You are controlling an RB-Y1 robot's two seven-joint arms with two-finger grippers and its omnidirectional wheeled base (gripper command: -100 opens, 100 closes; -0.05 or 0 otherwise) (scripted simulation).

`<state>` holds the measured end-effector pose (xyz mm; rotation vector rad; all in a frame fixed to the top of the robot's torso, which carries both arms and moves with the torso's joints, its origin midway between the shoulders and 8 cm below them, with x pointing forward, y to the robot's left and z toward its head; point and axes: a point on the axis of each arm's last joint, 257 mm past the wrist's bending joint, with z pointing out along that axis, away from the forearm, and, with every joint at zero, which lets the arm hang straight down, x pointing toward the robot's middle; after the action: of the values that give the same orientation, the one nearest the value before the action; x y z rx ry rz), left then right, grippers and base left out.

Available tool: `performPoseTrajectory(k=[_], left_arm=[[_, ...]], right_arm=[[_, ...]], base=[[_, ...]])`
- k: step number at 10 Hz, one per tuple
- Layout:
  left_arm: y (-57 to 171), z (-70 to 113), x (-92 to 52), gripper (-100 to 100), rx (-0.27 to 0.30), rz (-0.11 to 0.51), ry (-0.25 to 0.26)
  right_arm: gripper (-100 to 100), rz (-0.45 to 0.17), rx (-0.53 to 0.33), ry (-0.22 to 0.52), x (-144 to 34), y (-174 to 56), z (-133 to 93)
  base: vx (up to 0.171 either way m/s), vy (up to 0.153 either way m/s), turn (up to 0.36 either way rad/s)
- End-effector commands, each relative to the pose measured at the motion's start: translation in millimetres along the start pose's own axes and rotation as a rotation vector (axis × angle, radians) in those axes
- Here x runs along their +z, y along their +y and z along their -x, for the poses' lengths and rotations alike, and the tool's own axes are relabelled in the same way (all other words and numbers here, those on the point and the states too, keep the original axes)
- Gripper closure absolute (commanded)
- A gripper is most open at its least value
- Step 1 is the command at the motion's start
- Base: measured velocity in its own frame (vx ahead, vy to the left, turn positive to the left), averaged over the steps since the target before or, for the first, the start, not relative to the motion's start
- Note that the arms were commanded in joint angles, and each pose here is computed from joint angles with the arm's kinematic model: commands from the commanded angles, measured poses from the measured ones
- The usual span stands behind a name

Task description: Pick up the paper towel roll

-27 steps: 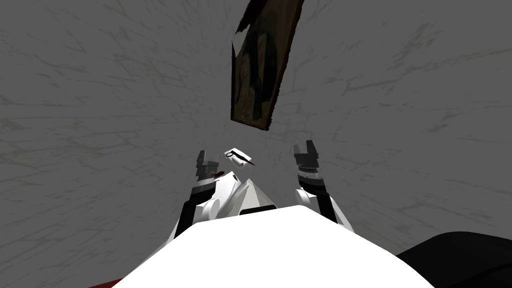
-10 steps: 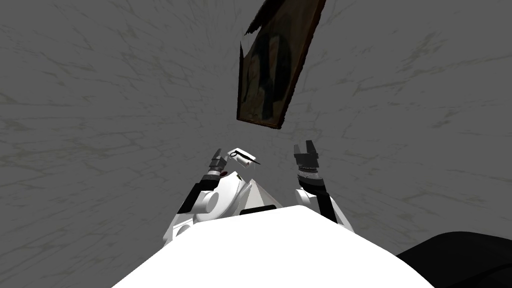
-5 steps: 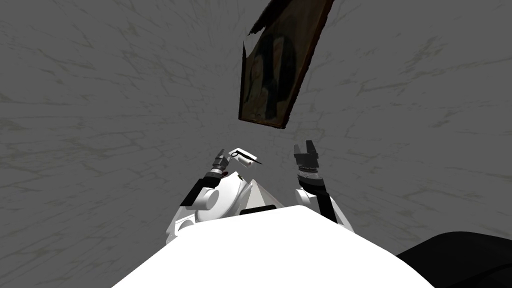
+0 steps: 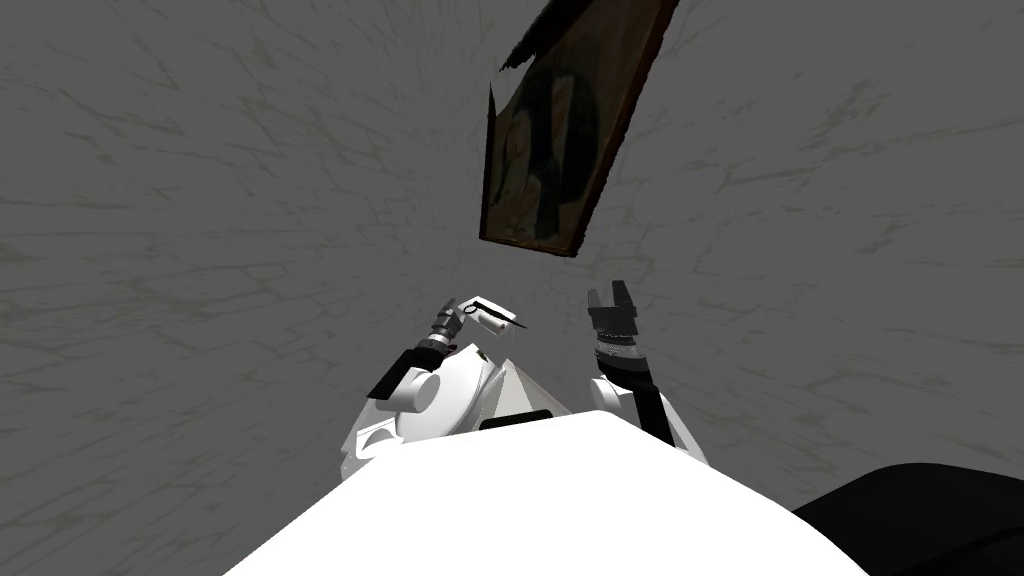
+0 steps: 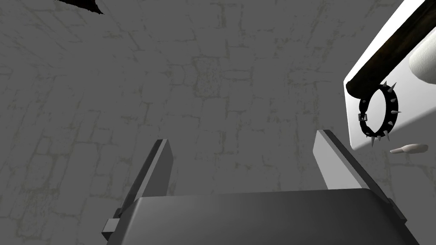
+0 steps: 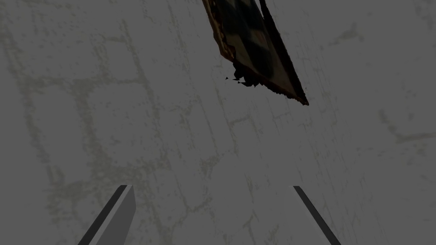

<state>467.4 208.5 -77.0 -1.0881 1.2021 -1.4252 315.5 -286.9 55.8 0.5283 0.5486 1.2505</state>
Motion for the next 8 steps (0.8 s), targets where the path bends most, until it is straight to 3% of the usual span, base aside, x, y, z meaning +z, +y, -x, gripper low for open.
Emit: performPoseTrajectory(k=[1, 5, 8], left_arm=[[4, -7.4, 4.7, -100, -0.011, 0.030, 0.020], [20, -15.6, 8.3, -100, -0.019, 0.109, 0.043], [27, -31.6, 15.9, -100, -0.031, 0.165, 0.084]], right_arm=[[0, 0.000, 0.000, 0.000, 0.0, 0, 0], [0, 0.000, 0.000, 0.000, 0.0, 0, 0], [0, 0.000, 0.000, 0.000, 0.0, 0, 0]], base=[[0.012, 0.038, -0.057], [0.013, 0.054, -0.036], [0.019, 0.049, -0.070]])
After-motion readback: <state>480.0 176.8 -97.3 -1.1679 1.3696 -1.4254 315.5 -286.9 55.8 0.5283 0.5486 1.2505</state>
